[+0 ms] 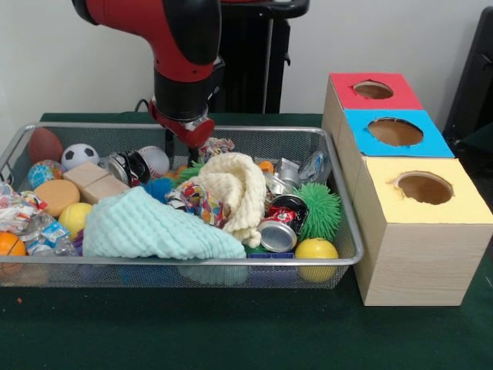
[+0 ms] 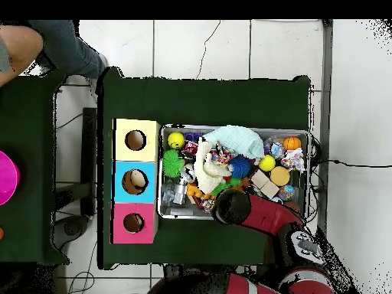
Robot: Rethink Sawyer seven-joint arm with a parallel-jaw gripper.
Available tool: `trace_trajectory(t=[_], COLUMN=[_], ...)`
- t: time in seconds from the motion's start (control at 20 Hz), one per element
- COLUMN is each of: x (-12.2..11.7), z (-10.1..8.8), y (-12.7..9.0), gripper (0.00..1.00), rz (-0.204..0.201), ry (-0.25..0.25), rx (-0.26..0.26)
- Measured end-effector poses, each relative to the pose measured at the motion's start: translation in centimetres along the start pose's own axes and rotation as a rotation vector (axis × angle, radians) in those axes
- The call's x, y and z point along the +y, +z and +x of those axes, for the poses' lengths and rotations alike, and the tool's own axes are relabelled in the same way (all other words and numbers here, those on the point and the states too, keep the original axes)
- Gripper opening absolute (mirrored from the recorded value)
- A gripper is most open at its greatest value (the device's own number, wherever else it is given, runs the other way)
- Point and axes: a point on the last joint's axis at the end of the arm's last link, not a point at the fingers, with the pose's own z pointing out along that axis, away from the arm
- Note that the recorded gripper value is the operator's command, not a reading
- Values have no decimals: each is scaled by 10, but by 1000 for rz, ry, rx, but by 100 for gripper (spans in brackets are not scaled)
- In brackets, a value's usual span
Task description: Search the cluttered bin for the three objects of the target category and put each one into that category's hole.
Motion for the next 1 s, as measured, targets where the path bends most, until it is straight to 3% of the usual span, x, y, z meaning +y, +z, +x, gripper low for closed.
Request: trace_trajectory(t=[0.3,1.0], x=[4,8], z=[-6,-13], y=[-1,-2], gripper=[100,100], rz=[28,44], ry=[-11,-12], rx=[15,41])
